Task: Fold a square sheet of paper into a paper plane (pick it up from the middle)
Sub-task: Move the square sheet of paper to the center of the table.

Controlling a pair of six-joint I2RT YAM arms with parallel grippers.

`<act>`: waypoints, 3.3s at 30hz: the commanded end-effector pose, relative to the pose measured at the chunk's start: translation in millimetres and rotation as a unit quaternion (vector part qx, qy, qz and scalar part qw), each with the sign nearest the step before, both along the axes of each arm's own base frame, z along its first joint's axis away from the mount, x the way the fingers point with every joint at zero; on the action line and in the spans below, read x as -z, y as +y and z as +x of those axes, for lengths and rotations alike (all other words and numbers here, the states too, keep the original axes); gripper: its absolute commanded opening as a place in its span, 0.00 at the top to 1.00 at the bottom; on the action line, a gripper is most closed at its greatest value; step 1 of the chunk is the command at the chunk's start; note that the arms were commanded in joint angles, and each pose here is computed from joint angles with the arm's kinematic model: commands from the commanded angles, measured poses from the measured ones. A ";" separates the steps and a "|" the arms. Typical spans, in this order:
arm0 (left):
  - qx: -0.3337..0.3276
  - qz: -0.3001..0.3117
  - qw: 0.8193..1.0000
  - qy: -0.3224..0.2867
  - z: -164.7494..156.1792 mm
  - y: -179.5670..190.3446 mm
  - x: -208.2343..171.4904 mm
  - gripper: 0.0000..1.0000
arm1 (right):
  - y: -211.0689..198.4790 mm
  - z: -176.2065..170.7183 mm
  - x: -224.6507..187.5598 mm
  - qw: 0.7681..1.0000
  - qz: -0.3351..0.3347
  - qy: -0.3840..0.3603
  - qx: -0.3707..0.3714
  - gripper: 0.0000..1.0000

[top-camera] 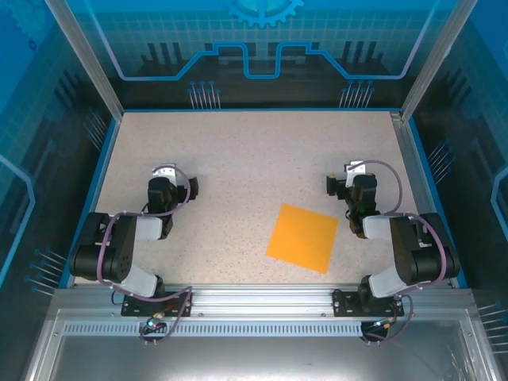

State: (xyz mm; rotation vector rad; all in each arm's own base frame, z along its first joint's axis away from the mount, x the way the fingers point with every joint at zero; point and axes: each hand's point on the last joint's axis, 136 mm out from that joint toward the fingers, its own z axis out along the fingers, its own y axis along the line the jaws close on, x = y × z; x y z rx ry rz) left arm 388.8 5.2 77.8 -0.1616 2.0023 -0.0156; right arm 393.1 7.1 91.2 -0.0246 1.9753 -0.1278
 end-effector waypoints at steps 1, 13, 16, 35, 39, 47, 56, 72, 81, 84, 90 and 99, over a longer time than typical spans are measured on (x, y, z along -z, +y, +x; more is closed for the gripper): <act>0.013 0.007 1.000 -0.021 7.5 -3.2 -13.4 0.01 | 1.1 1.3 -4.7 1.000 0.003 -0.012 0.005 0.01; 0.013 0.007 1.000 -0.021 7.3 -3.0 -13.1 0.01 | 1.1 1.5 -5.4 1.000 0.003 -0.013 0.005 0.01; 0.014 0.008 1.000 -0.021 7.4 -3.2 -13.3 0.01 | 1.3 1.6 -5.3 1.000 0.003 -0.013 0.005 0.01; 0.014 0.007 1.000 -0.021 7.3 -3.2 -13.1 0.01 | 1.2 1.7 -5.8 1.000 0.002 -0.014 0.004 0.01; 0.013 0.007 1.000 -0.020 7.3 -3.2 -12.7 0.01 | 1.2 1.3 -4.9 1.000 0.003 -0.013 0.004 0.01; 0.013 0.007 1.000 -0.020 7.2 -3.2 -12.8 0.01 | 1.3 1.3 -4.9 1.000 0.003 -0.013 0.004 0.01; 0.014 0.007 1.000 -0.021 7.5 -3.2 -13.2 0.01 | 12.7 2.8 -10.4 1.000 -0.001 -0.006 -0.029 0.01; 0.030 0.003 0.999 -0.019 2.4 -8.4 -31.6 0.01 | 54.8 -78.6 -41.5 0.926 0.262 0.270 0.026 0.01; -0.055 -0.120 0.991 0.010 -37.6 0.6 -73.8 0.01 | 129.3 -132.6 -0.2 0.907 0.222 0.358 -0.021 0.04; -0.094 -0.189 0.977 0.045 -47.3 -0.5 -78.2 0.01 | 145.4 -149.1 10.5 0.900 0.205 0.383 -0.029 0.08; -0.117 -0.277 0.950 0.085 -65.9 -11.4 -66.6 0.01 | 174.8 -163.6 38.8 0.882 0.187 0.430 -0.042 0.18; 0.025 -0.336 0.933 0.128 -78.1 -65.4 -66.2 0.01 | 200.1 -153.3 74.2 0.868 0.145 0.474 -0.038 0.21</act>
